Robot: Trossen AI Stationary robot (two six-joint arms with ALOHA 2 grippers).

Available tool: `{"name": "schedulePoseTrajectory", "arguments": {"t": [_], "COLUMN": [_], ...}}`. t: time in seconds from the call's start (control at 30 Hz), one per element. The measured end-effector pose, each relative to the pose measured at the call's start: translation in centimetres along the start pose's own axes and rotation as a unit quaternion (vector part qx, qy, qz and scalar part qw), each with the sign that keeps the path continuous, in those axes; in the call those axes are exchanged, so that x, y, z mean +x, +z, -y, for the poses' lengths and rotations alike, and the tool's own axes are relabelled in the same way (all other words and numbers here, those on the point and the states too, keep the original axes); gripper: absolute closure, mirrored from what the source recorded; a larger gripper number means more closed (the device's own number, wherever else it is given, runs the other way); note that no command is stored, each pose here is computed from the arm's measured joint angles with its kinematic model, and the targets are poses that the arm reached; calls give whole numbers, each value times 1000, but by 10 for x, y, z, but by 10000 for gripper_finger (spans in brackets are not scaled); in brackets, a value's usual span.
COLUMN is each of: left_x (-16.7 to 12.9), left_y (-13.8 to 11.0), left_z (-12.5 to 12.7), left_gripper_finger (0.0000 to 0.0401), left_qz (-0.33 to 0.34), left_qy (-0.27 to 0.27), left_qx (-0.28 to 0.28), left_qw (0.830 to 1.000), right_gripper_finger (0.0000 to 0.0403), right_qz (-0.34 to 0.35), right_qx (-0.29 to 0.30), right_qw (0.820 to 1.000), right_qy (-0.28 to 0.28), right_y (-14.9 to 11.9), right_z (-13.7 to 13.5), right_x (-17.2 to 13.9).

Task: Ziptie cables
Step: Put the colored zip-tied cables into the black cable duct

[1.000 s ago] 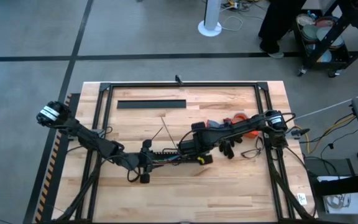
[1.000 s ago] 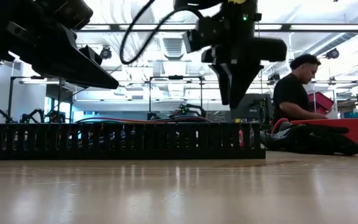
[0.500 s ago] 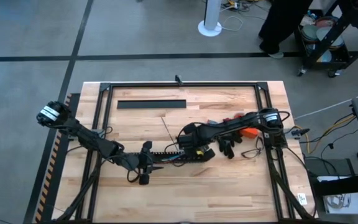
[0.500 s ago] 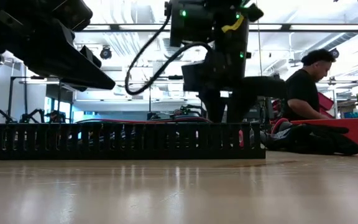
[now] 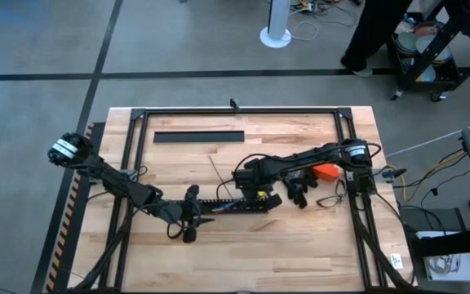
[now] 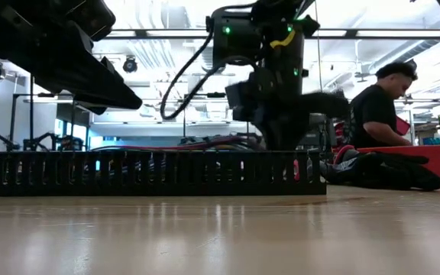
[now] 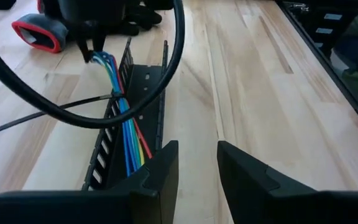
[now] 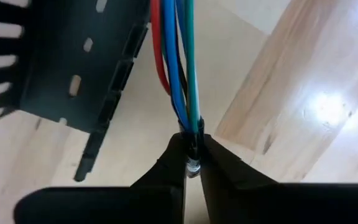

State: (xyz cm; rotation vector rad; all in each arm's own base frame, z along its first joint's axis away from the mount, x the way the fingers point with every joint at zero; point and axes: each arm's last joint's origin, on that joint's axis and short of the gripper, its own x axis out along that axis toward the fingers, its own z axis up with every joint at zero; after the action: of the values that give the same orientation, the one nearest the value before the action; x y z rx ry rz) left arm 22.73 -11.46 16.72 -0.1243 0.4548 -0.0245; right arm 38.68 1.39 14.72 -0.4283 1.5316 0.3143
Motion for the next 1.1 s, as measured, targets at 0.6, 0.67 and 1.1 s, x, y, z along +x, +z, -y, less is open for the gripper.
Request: {"name": "schedulePoseTrajectory", "arguments": {"t": [0.6,0.67,1.1], "left_x": [1,1,1], "left_y": [-4,-4,-8], "left_z": [-4,-4,-8], "left_gripper_finger": [303,303,303], "left_qz": [-14,-13,-33], "left_qy": [29,32,49], "left_qx": [-21,-20,-9], "left_qw": [999,999,998], "right_gripper_finger": [397,397,367], "right_qz": [-26,-30,-55], "right_qx": [289,289,263], "right_qw": [944,943,952], "right_qy": [157,161,148], "right_y": [8,9,9], "right_z": [-7,-11,-31], "right_x": [-44,-43,-17]}}
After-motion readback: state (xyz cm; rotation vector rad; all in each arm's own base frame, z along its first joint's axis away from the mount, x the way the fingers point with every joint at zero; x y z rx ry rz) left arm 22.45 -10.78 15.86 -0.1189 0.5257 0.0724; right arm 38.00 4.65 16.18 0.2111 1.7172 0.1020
